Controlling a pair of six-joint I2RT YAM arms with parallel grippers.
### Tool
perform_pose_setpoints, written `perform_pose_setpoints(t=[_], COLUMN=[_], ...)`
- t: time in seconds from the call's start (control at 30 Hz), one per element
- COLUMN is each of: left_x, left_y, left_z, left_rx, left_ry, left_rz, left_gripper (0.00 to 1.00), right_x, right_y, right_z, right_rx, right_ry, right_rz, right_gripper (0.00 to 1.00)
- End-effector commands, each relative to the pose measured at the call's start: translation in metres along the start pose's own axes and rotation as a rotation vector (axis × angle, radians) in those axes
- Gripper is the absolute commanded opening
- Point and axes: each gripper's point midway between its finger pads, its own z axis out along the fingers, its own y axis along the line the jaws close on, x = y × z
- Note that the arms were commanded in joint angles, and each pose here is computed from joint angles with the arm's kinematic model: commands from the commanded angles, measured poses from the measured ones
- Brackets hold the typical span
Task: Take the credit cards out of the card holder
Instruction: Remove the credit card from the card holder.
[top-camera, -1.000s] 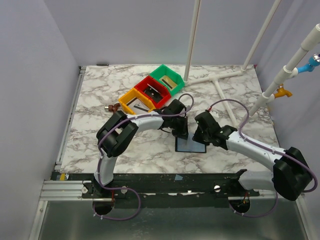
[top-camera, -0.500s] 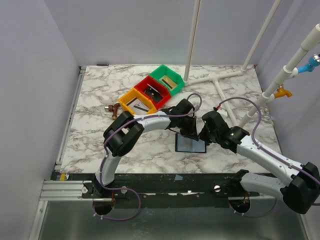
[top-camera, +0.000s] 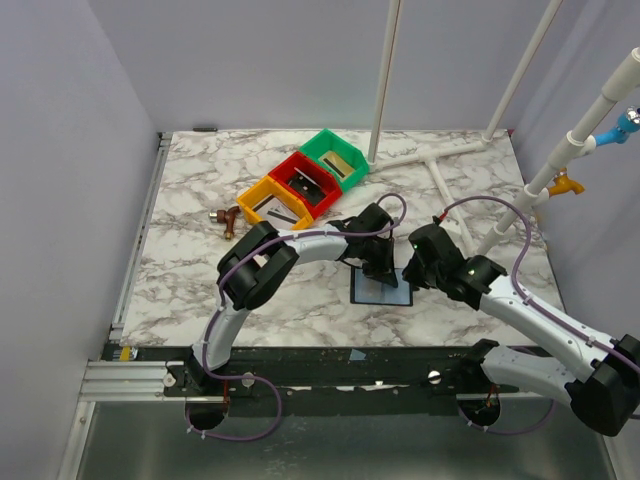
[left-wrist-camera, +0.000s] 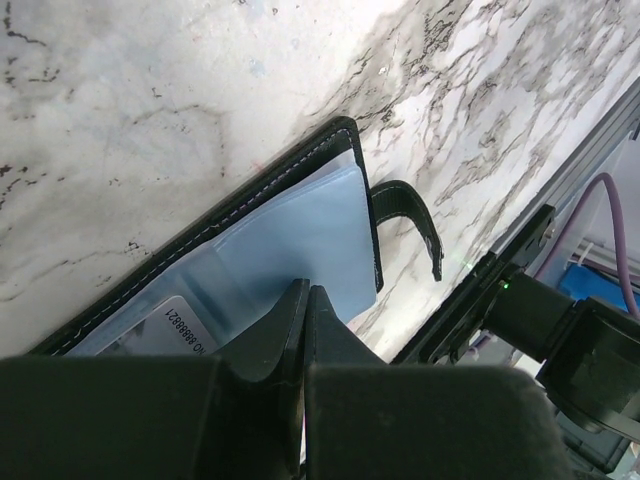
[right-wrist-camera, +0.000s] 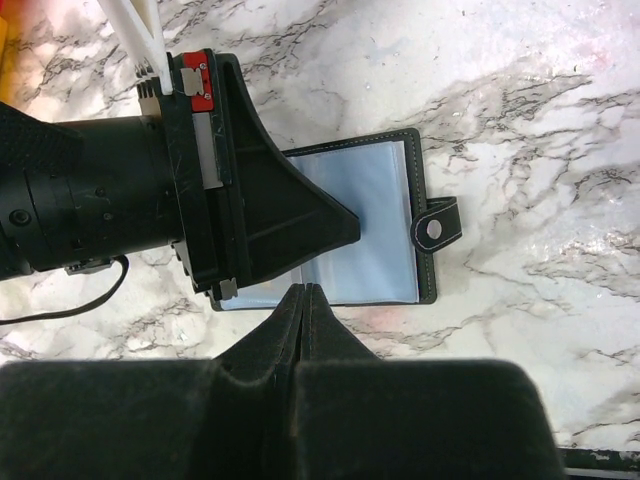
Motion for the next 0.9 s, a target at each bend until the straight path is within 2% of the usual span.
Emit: perform_pose_setpoints(t=[0.0, 0.57, 0.87], left_x=[-0.003, -0.018, -0.023], left_y=[-0.003, -0.034, -0.018], left_z=[0.001, -0.045, -0.073], left_rx=[-0.017, 0.041, 0.019], left_ry=[-0.016, -0.085, -0.139], left_rz=[0.007, 0.082, 0.062], left_gripper=[0.00, 0.00, 0.00], right_x=[-0.002, -0.001, 0.002], right_y=[-0.008, -0.004, 0.008], right_z=[-0.002, 0.000, 0.008], right_rx=[0.031, 0.009, -0.020], right_ry=[-0.018, -0.011, 0.013], right_rz=[0.006, 0.005, -0.010], right_gripper=[0.01, 0.01, 0.01])
